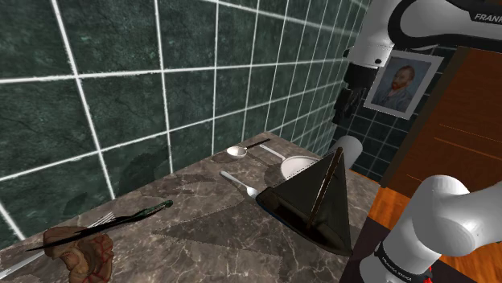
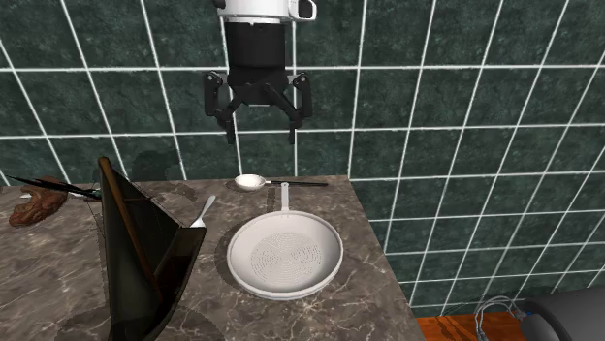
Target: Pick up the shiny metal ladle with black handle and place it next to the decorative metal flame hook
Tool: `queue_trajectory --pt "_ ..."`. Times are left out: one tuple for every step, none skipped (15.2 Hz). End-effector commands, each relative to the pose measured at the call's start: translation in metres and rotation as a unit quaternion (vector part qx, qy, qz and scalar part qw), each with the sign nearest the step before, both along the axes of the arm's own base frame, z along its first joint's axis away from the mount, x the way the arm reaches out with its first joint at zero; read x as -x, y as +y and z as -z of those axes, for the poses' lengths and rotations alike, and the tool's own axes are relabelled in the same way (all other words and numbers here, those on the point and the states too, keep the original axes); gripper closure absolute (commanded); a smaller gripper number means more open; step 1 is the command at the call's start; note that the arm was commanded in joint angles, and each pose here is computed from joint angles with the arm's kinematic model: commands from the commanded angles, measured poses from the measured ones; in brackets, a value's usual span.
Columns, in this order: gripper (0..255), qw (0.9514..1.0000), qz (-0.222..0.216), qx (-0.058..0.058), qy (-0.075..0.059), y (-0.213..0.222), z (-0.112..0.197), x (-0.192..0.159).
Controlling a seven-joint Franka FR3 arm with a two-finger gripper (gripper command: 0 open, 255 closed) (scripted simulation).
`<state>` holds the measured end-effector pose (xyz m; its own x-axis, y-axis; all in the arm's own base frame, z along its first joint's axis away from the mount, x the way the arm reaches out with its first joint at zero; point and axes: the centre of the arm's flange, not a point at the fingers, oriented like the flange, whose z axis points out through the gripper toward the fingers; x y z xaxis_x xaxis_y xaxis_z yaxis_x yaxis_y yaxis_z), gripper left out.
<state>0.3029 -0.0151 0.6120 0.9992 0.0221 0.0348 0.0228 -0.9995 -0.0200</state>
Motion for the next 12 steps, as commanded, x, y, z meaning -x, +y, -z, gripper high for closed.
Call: queue_trajectory --pt "0 1.0 0.0 0.0 0.0 0.0 0.0 0.0" --pt "0 0.9997 0.023 -0.001 0.002 0.008 0.007 -0.009" --pt "0 0.9989 0.046 -0.003 0.004 0.015 0.013 -0.018" --pt "0 0.9976 0.069 -0.004 0.005 0.022 0.02 -0.027" --pt "0 0.9958 0.091 -0.006 0.007 0.028 0.026 -0.037" --pt "0 0.9934 0.114 -0.007 0.009 0.034 0.033 -0.047" --pt "0 0.9905 0.137 -0.008 0.011 0.04 0.039 -0.057" --pt "0 0.987 0.16 -0.01 0.012 0.045 0.046 -0.067" --pt "0 0.9831 0.182 -0.011 0.014 0.05 0.053 -0.078" --pt "0 0.9786 0.205 -0.013 0.016 0.054 0.059 -0.089" --pt "0 0.9736 0.227 -0.014 0.018 0.058 0.066 -0.099" --pt "0 0.9681 0.249 -0.015 0.019 0.061 0.073 -0.111"
